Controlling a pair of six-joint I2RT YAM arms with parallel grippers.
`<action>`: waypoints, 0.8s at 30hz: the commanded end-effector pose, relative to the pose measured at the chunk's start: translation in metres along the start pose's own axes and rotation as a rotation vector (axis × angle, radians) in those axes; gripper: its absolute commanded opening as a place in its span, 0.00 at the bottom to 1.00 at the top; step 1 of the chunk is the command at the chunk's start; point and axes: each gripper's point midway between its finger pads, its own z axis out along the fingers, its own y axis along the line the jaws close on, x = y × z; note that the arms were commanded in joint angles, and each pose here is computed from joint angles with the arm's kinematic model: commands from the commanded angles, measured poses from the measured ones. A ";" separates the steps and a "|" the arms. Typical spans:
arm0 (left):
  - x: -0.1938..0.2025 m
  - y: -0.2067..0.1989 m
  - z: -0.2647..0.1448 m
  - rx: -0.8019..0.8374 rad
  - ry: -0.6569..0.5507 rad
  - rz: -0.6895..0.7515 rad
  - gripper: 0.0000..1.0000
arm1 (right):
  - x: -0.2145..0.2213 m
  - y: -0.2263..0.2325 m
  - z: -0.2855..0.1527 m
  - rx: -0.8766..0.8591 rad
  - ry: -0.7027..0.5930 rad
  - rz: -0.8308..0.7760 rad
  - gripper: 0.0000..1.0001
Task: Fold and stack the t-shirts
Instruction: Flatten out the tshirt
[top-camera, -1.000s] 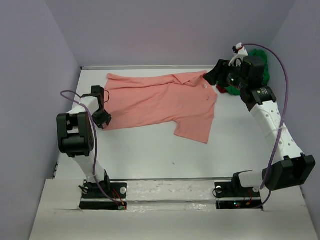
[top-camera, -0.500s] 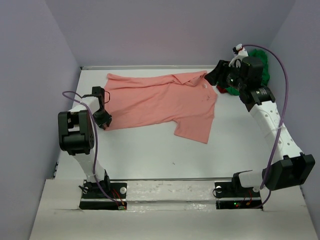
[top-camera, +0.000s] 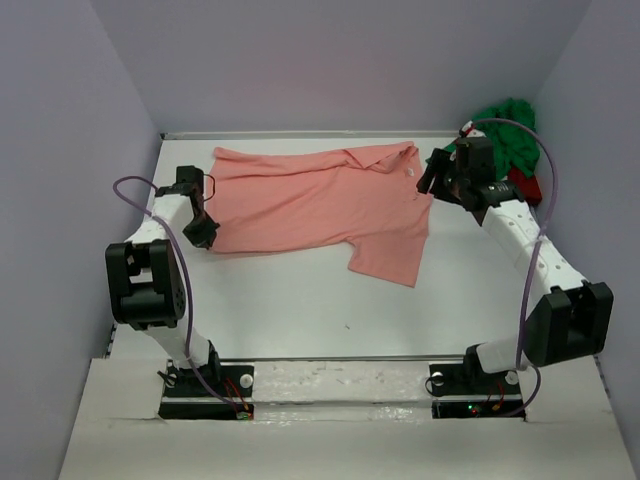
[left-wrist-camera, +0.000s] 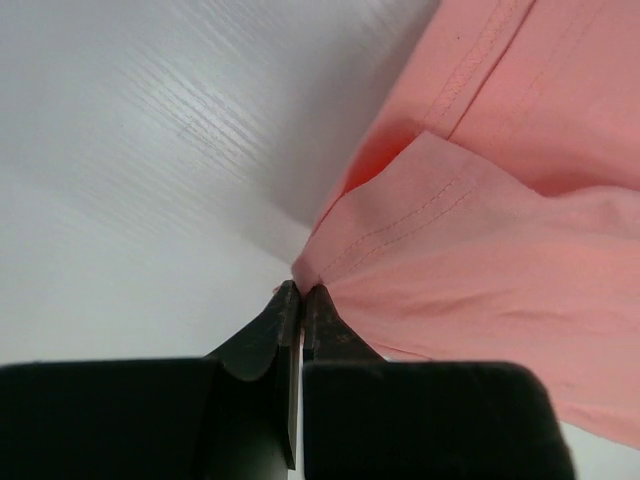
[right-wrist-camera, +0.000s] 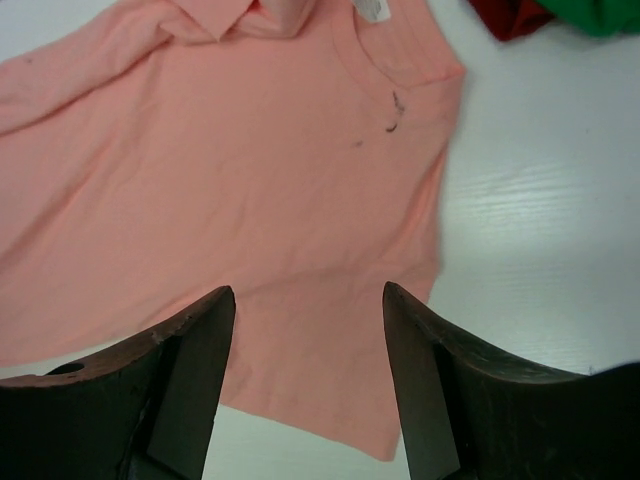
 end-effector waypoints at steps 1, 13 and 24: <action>-0.004 0.008 -0.019 -0.002 -0.021 0.013 0.06 | 0.032 0.022 -0.018 -0.049 0.050 0.009 0.67; -0.005 0.002 -0.018 0.030 -0.019 0.030 0.04 | 0.120 -0.014 -0.065 0.042 0.068 0.279 0.66; -0.005 -0.005 -0.023 0.073 -0.019 0.038 0.04 | 0.199 -0.055 -0.018 0.266 0.275 0.284 0.60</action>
